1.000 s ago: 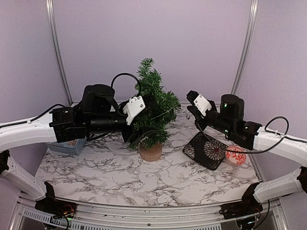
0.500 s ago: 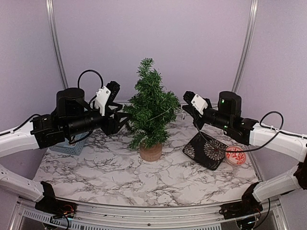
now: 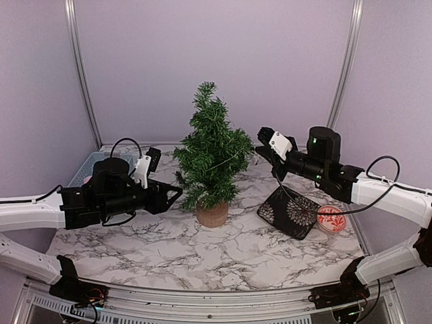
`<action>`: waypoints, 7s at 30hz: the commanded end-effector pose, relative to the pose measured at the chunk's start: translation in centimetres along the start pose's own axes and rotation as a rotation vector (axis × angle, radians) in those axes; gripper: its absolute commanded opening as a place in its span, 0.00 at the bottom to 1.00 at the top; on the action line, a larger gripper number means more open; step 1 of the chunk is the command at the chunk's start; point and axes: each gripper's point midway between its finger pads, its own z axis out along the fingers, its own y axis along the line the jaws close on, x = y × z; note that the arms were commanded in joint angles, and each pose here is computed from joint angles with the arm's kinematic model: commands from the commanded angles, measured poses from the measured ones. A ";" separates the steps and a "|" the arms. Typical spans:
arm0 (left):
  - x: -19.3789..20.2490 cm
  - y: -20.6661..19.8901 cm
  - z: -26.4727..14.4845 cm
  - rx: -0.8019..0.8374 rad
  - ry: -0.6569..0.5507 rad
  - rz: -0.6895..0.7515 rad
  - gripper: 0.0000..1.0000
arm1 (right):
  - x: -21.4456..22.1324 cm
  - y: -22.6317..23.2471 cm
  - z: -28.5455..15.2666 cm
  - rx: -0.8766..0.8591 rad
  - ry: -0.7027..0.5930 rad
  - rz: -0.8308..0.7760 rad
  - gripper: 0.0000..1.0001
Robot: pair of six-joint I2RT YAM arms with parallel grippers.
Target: Decorate the small christmas tree
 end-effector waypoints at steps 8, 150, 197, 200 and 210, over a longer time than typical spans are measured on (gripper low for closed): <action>2.3 -1.0 3.4 0.077 0.051 -0.137 0.52 | -2.6 -1.8 -0.6 0.034 -0.056 -0.032 0.00; 1.2 36.3 -8.0 -0.817 0.340 -0.669 0.83 | 7.0 -6.9 -3.5 0.163 0.245 0.891 0.99; 6.2 45.0 -3.8 -1.009 0.505 -0.691 0.53 | 9.6 -7.0 0.7 0.041 0.339 0.893 0.99; 5.6 44.9 -3.9 -0.998 0.492 -0.688 0.51 | 9.6 -6.9 0.6 0.038 0.340 0.893 0.99; -3.0 40.1 -5.2 -0.830 0.311 -0.633 0.48 | 9.4 -6.8 0.2 0.040 0.333 0.882 0.99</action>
